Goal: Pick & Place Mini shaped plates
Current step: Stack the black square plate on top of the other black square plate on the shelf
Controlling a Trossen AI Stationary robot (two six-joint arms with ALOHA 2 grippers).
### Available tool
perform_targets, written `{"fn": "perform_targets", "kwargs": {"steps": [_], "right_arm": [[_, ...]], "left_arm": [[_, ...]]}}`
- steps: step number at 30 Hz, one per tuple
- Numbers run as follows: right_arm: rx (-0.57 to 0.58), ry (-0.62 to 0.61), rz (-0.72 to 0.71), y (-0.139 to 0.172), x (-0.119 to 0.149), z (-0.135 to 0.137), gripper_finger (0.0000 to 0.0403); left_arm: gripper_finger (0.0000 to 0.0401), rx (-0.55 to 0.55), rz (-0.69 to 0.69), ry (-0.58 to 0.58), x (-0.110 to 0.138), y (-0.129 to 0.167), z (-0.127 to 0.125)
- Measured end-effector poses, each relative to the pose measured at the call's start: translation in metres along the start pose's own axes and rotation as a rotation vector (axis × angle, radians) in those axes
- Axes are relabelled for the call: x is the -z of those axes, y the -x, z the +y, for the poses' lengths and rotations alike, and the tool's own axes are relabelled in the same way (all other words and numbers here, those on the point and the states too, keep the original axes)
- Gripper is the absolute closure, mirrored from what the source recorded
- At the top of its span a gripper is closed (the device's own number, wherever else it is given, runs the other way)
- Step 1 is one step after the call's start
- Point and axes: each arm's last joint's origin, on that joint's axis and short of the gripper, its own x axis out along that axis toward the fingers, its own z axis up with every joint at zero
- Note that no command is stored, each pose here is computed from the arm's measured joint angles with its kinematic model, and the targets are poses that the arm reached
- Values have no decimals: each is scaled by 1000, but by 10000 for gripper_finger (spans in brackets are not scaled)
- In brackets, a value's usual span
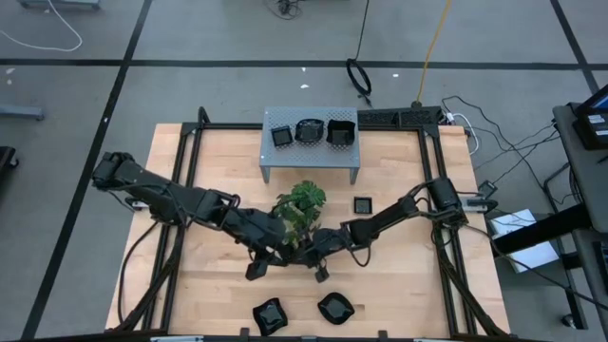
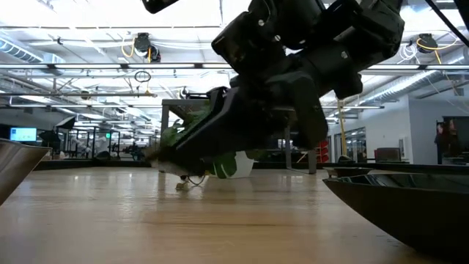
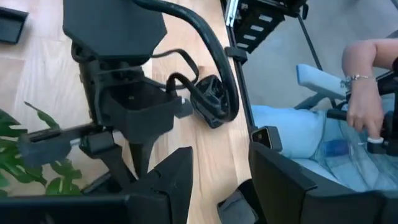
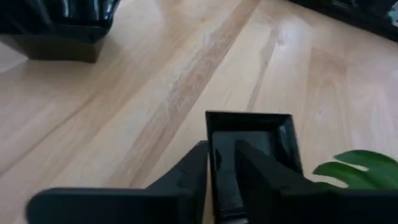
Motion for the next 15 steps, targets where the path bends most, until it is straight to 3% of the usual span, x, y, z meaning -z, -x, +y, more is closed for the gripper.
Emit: {"fn": "perform_targets", "kwargs": {"steps": [8, 15], "right_arm": [[-12, 3, 22, 14, -15, 1, 263], [-41, -23, 101, 60, -49, 2, 264]], "left_arm": [[242, -60, 157, -83, 19, 0, -2], [242, -171, 241, -404, 39, -8, -4]]}}
